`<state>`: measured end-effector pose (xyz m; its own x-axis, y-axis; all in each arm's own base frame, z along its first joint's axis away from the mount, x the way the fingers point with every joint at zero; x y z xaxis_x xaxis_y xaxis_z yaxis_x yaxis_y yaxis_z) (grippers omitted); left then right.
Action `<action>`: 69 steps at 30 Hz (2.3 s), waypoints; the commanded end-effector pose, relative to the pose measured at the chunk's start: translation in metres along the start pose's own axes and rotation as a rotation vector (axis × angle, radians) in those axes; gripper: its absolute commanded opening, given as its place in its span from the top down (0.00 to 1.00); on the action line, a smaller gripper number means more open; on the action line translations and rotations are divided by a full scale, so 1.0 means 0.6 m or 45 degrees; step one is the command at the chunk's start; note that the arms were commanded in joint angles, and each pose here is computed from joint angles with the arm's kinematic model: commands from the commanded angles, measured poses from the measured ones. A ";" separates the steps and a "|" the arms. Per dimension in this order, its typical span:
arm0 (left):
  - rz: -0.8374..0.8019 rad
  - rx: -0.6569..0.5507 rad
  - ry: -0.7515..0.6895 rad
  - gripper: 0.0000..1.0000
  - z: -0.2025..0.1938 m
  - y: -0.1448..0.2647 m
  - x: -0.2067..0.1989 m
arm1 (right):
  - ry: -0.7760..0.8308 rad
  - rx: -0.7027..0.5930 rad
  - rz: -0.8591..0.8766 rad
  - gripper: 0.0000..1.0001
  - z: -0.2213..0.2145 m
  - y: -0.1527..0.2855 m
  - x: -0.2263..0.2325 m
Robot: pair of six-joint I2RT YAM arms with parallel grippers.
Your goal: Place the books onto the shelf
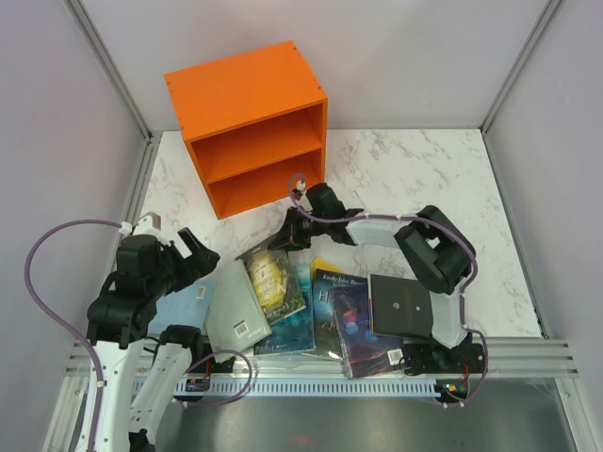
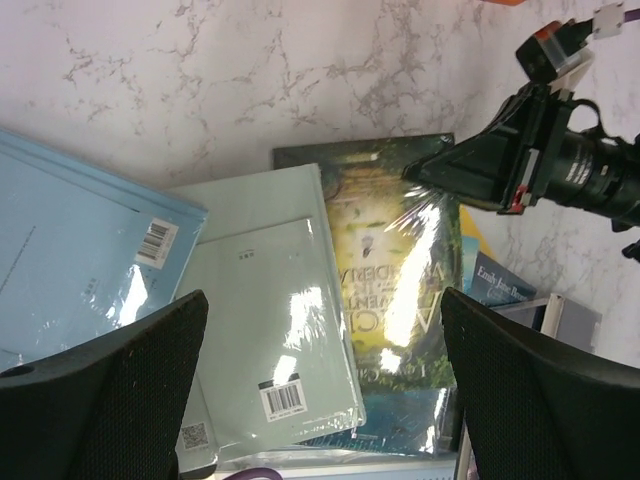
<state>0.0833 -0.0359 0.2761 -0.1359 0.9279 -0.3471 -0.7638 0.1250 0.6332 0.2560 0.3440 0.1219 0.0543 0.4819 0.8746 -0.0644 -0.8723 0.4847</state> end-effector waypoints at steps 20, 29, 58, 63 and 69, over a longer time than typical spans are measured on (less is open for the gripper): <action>-0.878 -0.076 -0.058 0.03 0.080 -0.046 -0.106 | 0.122 -0.342 0.513 1.00 0.024 0.339 0.246; -1.194 -0.077 -0.013 0.00 0.070 -0.049 -0.123 | 0.000 -0.259 0.792 1.00 0.014 0.347 0.256; -1.319 -0.185 -0.207 0.98 0.202 0.036 -0.217 | -0.025 -0.260 0.828 0.85 0.024 0.352 0.252; -1.225 -0.244 -0.212 0.98 0.268 0.021 -0.228 | 0.037 -0.373 0.664 0.56 0.029 0.393 0.221; -1.156 -0.350 -0.192 0.98 0.343 0.012 -0.232 | -0.017 -0.484 0.565 0.24 0.028 0.451 0.184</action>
<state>0.2177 -0.0993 0.4392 0.5657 0.5130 -0.6456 -0.6184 0.7818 0.0794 0.2723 0.1747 0.3554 -0.0654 0.0120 0.9978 -0.4426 -0.8965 -0.0182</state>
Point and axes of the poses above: each gripper's point midway between its finger pads, its own y axis back along the fingers, its own x axis along the line the jaws close on, z = x × y, the point moved 10 cm from there along y, back along the fingers, and after that the axes turned 10 degrees about -y, right-handed, at the moved point
